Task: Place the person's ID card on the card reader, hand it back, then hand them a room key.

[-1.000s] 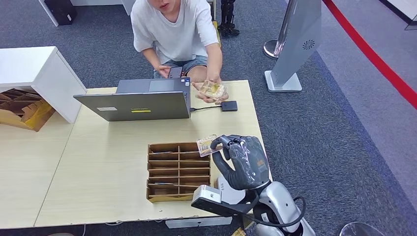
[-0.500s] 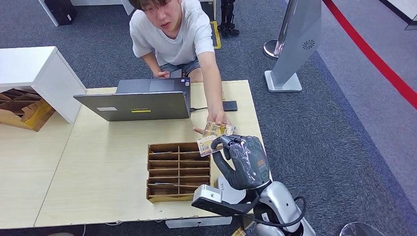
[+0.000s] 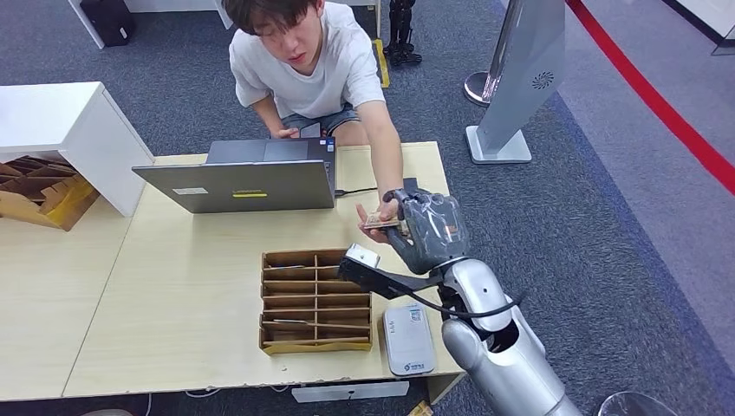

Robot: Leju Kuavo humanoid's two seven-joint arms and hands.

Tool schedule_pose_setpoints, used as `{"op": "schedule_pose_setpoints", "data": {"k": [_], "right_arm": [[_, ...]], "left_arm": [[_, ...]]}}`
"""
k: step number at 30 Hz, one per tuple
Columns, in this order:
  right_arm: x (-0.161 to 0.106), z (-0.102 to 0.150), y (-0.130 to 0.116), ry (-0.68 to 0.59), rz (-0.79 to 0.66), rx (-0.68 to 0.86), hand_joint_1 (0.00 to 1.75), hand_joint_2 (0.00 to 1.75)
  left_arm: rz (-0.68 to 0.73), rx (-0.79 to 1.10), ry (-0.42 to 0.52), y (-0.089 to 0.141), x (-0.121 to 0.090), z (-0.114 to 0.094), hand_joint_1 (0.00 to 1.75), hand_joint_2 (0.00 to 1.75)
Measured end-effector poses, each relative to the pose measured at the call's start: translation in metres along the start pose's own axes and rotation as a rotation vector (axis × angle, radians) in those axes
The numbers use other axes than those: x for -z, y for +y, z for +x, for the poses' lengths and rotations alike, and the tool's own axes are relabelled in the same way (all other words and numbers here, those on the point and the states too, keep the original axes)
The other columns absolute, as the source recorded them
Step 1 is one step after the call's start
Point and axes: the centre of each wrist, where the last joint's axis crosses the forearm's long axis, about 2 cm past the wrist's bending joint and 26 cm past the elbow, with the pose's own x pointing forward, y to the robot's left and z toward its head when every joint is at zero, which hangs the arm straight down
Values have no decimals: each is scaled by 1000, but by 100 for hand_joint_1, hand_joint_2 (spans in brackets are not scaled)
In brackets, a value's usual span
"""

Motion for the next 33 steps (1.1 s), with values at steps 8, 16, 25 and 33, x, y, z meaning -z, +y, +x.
{"op": "schedule_pose_setpoints", "data": {"k": [8, 16, 25, 33], "right_arm": [[2, -5, 6, 33, 24, -14, 0, 175], [2, -7, 7, 41, 36, -16, 0, 44], [-3, -1, 2, 8, -36, -12, 0, 0], [-25, 12, -15, -68, -228, 57, 0, 0]], "left_arm": [[1, -3, 1, 0, 0, 0, 0, 0], [1, -5, 1, 0, 0, 0, 0, 0], [3, -15, 7, -2, -1, -3, 0, 0], [-1, -32, 15, -6, -2, -12, 0, 0]]}}
